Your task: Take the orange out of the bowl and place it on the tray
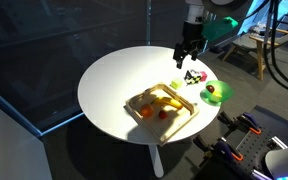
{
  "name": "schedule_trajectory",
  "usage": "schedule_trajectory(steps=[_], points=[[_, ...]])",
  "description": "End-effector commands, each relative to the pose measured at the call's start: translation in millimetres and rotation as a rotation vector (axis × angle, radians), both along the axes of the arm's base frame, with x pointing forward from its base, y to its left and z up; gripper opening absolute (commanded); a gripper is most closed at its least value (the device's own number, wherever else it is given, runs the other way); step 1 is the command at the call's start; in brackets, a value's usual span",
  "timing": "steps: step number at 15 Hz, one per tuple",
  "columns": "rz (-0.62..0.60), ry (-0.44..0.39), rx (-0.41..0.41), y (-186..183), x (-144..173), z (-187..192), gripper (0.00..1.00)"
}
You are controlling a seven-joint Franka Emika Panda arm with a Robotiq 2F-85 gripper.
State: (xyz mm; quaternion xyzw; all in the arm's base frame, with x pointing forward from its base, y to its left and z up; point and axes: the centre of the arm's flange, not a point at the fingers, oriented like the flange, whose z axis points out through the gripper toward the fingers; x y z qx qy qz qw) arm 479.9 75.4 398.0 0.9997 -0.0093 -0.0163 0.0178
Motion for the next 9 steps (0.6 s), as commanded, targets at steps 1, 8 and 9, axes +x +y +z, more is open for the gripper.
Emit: schedule_trajectory(steps=[1, 8, 9], points=[[0.0, 0.002, 0.0, 0.1, 0.1, -1.0, 1.0], [0.0, 0.019, -0.002, 0.1, 0.8, -9.5, 1.0], [0.0, 0.021, -0.002, 0.1, 0.9, -10.0, 1.0]])
